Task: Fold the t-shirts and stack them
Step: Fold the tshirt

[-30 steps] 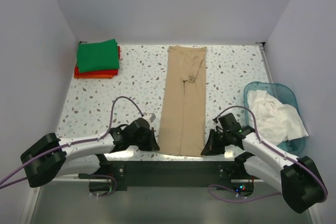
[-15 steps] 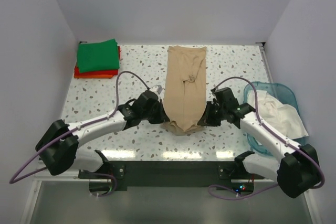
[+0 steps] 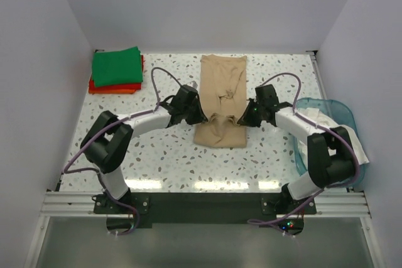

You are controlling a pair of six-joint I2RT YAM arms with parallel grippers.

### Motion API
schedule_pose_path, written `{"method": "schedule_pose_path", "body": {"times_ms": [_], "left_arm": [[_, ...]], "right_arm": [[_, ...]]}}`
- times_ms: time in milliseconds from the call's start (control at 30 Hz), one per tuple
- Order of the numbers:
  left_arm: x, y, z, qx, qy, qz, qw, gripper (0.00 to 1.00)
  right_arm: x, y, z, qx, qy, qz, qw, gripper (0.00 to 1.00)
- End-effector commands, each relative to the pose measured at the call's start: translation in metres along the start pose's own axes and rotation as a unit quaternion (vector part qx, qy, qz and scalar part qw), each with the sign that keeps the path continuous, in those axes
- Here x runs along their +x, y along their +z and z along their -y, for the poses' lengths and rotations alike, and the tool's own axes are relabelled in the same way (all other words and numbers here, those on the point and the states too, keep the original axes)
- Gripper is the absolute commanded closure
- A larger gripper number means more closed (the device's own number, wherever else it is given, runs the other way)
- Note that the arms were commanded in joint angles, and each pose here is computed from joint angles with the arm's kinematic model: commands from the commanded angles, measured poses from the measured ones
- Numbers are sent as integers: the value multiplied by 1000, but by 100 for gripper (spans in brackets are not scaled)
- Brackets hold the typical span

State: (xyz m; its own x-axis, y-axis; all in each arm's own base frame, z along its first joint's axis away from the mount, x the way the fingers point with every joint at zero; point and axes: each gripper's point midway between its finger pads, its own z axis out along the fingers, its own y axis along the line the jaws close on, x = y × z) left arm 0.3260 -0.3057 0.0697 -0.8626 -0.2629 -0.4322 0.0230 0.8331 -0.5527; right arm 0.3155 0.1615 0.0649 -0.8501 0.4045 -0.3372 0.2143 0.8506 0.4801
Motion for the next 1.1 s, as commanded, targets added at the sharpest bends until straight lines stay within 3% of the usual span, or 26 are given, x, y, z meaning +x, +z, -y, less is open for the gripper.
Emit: {"method": "schedule_pose_path", "body": {"times_ms": [0, 433, 1067], "left_arm": [[-35, 14, 13, 18, -11, 33, 999, 100], [-85, 32, 7, 9, -28, 60, 998, 100], [-109, 58, -9, -3, -34, 62, 998, 100]], "right_arm": [[-51, 3, -21, -30, 2, 62, 998, 100], [-84, 30, -25, -37, 25, 56, 997, 100], [-114, 56, -16, -51, 60, 46, 996, 100]]}}
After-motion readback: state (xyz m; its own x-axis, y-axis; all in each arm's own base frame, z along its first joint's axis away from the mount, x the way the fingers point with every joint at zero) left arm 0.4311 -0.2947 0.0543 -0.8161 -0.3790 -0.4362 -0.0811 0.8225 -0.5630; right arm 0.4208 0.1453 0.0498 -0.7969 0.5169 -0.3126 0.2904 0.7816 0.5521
